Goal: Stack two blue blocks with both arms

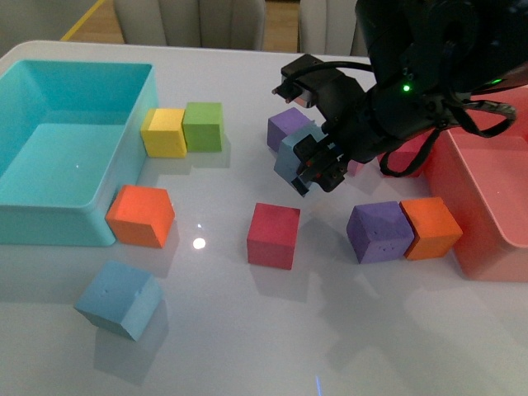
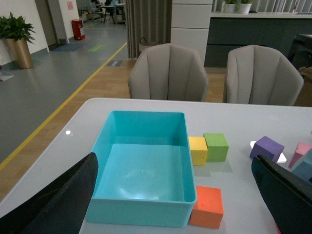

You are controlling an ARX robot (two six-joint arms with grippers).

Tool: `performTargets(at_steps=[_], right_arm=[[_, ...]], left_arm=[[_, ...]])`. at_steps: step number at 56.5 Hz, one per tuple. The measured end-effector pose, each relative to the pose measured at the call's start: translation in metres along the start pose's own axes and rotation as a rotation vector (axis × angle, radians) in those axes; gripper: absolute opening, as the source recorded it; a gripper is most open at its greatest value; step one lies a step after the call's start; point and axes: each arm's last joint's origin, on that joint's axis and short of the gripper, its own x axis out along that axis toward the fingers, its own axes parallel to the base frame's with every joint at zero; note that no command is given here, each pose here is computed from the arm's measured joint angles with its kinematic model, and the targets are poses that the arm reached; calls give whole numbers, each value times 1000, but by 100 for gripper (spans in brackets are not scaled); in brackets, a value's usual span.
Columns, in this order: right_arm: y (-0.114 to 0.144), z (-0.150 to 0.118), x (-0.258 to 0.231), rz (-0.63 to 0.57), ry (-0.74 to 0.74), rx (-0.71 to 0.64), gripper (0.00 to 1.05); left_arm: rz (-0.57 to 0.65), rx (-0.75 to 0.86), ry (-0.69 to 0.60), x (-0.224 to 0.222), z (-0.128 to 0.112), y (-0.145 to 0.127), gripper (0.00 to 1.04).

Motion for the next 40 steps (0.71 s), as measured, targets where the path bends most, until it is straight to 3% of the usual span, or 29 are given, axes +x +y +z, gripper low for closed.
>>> performTargets(at_steps=[40], right_arm=[[-7,7,66,23,82,23,40]], left_arm=[[0,0,0,0,0,0,96]])
